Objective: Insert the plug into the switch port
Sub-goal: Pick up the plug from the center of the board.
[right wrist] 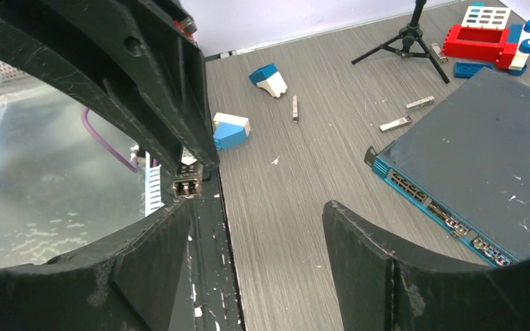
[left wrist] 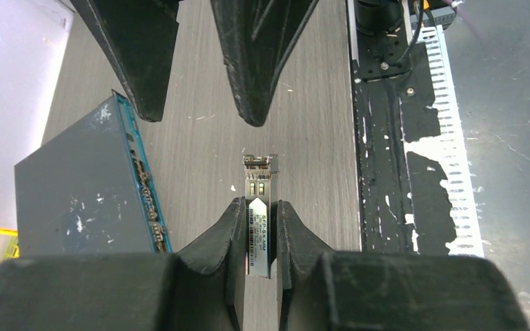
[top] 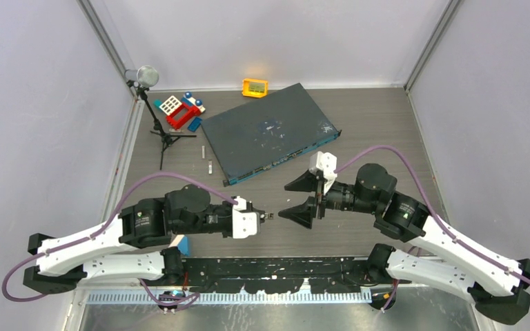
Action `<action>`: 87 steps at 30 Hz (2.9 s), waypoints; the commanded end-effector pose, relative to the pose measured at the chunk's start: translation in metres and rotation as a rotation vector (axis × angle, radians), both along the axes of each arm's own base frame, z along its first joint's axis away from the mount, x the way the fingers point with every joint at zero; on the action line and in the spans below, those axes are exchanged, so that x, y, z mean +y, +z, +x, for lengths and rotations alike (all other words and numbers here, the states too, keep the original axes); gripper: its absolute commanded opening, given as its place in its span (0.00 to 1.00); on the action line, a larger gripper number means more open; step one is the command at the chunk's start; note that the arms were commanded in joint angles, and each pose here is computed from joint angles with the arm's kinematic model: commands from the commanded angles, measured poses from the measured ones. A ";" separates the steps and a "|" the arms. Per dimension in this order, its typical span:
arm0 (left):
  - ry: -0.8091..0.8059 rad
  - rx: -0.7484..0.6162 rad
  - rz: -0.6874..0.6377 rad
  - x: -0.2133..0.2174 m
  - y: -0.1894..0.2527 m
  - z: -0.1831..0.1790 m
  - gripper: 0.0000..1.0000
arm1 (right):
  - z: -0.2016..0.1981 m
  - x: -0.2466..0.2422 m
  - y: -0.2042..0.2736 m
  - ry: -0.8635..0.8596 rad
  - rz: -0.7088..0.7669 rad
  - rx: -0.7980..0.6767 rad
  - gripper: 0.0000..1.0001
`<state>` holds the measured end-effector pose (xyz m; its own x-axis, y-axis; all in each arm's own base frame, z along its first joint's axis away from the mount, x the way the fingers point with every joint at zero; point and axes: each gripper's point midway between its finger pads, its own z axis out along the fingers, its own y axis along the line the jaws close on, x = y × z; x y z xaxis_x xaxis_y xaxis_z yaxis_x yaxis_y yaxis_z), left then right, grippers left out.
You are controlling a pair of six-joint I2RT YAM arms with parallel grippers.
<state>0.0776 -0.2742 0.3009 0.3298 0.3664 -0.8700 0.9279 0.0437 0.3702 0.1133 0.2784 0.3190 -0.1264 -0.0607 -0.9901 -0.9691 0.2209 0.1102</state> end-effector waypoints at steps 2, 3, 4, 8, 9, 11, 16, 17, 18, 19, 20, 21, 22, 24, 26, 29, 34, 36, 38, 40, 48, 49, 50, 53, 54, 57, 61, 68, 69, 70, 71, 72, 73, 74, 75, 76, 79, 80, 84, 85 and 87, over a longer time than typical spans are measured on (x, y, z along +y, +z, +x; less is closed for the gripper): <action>-0.019 0.035 -0.017 0.007 0.003 -0.008 0.00 | -0.006 0.010 0.025 0.005 0.031 -0.182 0.72; -0.019 0.033 -0.019 0.008 0.003 -0.008 0.00 | -0.008 0.012 0.023 0.013 0.023 -0.199 0.71; -0.020 0.030 -0.016 0.009 0.003 -0.009 0.00 | -0.011 0.013 0.021 0.018 0.017 -0.216 0.71; -0.030 -0.006 0.019 0.015 0.001 -0.007 0.00 | -0.017 0.017 0.011 0.053 -0.010 -0.278 0.70; -0.028 -0.022 0.025 0.016 0.002 -0.006 0.00 | -0.017 0.018 0.008 0.062 -0.017 -0.297 0.69; -0.018 -0.061 0.027 0.017 0.005 -0.001 0.00 | -0.016 0.018 0.004 0.062 -0.031 -0.319 0.68; -0.040 -0.155 0.031 0.020 0.013 0.003 0.00 | -0.016 0.016 0.005 0.070 -0.036 -0.362 0.68; -0.041 -0.169 0.033 0.020 0.014 0.005 0.00 | -0.017 0.016 0.006 0.077 -0.035 -0.371 0.68; -0.041 -0.183 0.036 0.021 0.015 0.006 0.00 | -0.018 0.017 0.006 0.084 -0.035 -0.376 0.68; -0.036 -0.197 0.039 0.022 0.017 0.008 0.00 | -0.018 0.018 0.007 0.089 -0.032 -0.381 0.68; -0.030 -0.208 0.048 0.022 0.017 0.010 0.00 | -0.018 0.018 0.008 0.093 -0.031 -0.382 0.68; -0.023 -0.218 0.056 0.023 0.018 0.012 0.00 | -0.019 0.020 0.008 0.099 -0.033 -0.379 0.67; -0.018 -0.225 0.065 0.023 0.018 0.014 0.00 | -0.019 0.022 0.009 0.105 -0.032 -0.379 0.66; 0.007 -0.241 0.078 0.023 0.018 0.020 0.00 | -0.018 0.026 0.009 0.111 -0.032 -0.379 0.65; 0.025 -0.257 0.084 0.021 0.018 0.024 0.00 | -0.016 0.030 0.008 0.109 -0.034 -0.379 0.63; 0.037 -0.272 0.101 0.019 0.016 0.029 0.00 | -0.013 0.037 0.009 0.110 -0.031 -0.379 0.61; 0.047 -0.273 0.117 0.018 0.013 0.032 0.00 | -0.012 0.042 0.014 0.109 -0.004 -0.388 0.61; 0.047 -0.274 0.109 0.017 0.014 0.031 0.00 | -0.011 0.044 0.014 0.106 -0.001 -0.388 0.61; 0.048 -0.274 0.103 0.018 0.014 0.031 0.00 | -0.011 0.046 0.014 0.105 0.003 -0.383 0.60; 0.047 -0.271 0.100 0.018 0.013 0.030 0.00 | -0.011 0.048 0.013 0.109 0.006 -0.372 0.58; 0.041 -0.266 0.102 0.017 0.011 0.030 0.00 | -0.009 0.053 0.012 0.096 0.042 -0.352 0.47; 0.040 -0.265 0.102 0.017 0.011 0.029 0.00 | -0.009 0.053 0.013 0.095 0.044 -0.350 0.46; 0.039 -0.266 0.103 0.017 0.011 0.029 0.00 | -0.009 0.053 0.013 0.096 0.044 -0.347 0.43; 0.039 -0.267 0.105 0.017 0.010 0.029 0.00 | -0.010 0.054 0.012 0.098 0.042 -0.340 0.40; 0.038 -0.269 0.104 0.018 0.010 0.029 0.00 | -0.010 0.054 0.011 0.100 0.039 -0.338 0.40; 0.038 -0.269 0.105 0.018 0.010 0.029 0.00 | -0.010 0.054 0.006 0.108 0.017 -0.327 0.49; 0.040 -0.271 0.097 0.019 0.012 0.029 0.00 | -0.009 0.053 0.001 0.103 0.000 -0.318 0.50; 0.040 -0.266 0.093 0.020 0.012 0.028 0.00 | -0.009 0.053 -0.003 0.100 -0.009 -0.307 0.47; 0.041 -0.266 0.091 0.020 0.013 0.028 0.00 | -0.009 0.053 -0.002 0.100 -0.007 -0.307 0.47; 0.041 -0.264 0.093 0.020 0.012 0.028 0.00 | -0.009 0.054 -0.003 0.101 -0.007 -0.305 0.46; 0.040 -0.262 0.094 0.020 0.011 0.028 0.00 | -0.009 0.054 -0.002 0.102 -0.006 -0.304 0.44; 0.040 -0.261 0.094 0.020 0.011 0.028 0.00 | -0.009 0.054 -0.002 0.103 -0.007 -0.303 0.42; 0.039 -0.260 0.094 0.019 0.010 0.028 0.00 | -0.009 0.055 -0.002 0.104 -0.006 -0.303 0.41; 0.038 -0.259 0.093 0.019 0.011 0.028 0.00 | -0.010 0.055 -0.001 0.106 -0.006 -0.302 0.39; 0.037 -0.258 0.093 0.019 0.010 0.027 0.00 | -0.010 0.056 0.000 0.107 -0.004 -0.302 0.37; 0.036 -0.256 0.093 0.019 0.010 0.027 0.00 | -0.009 0.056 0.000 0.107 -0.004 -0.301 0.35; 0.036 -0.256 0.091 0.018 0.010 0.027 0.00 | -0.010 0.057 -0.002 0.113 -0.025 -0.284 0.30; 0.035 -0.256 0.091 0.018 0.009 0.027 0.00 | -0.010 0.057 -0.003 0.115 -0.028 -0.281 0.29; 0.039 -0.254 0.098 0.019 0.007 0.028 0.00 | -0.011 0.058 -0.004 0.119 -0.028 -0.268 0.29; 0.039 -0.254 0.100 0.018 0.006 0.028 0.00 | -0.012 0.058 -0.004 0.122 -0.026 -0.266 0.31; 0.041 -0.251 0.099 0.019 0.006 0.028 0.00 | -0.011 0.058 -0.003 0.115 -0.020 -0.268 0.39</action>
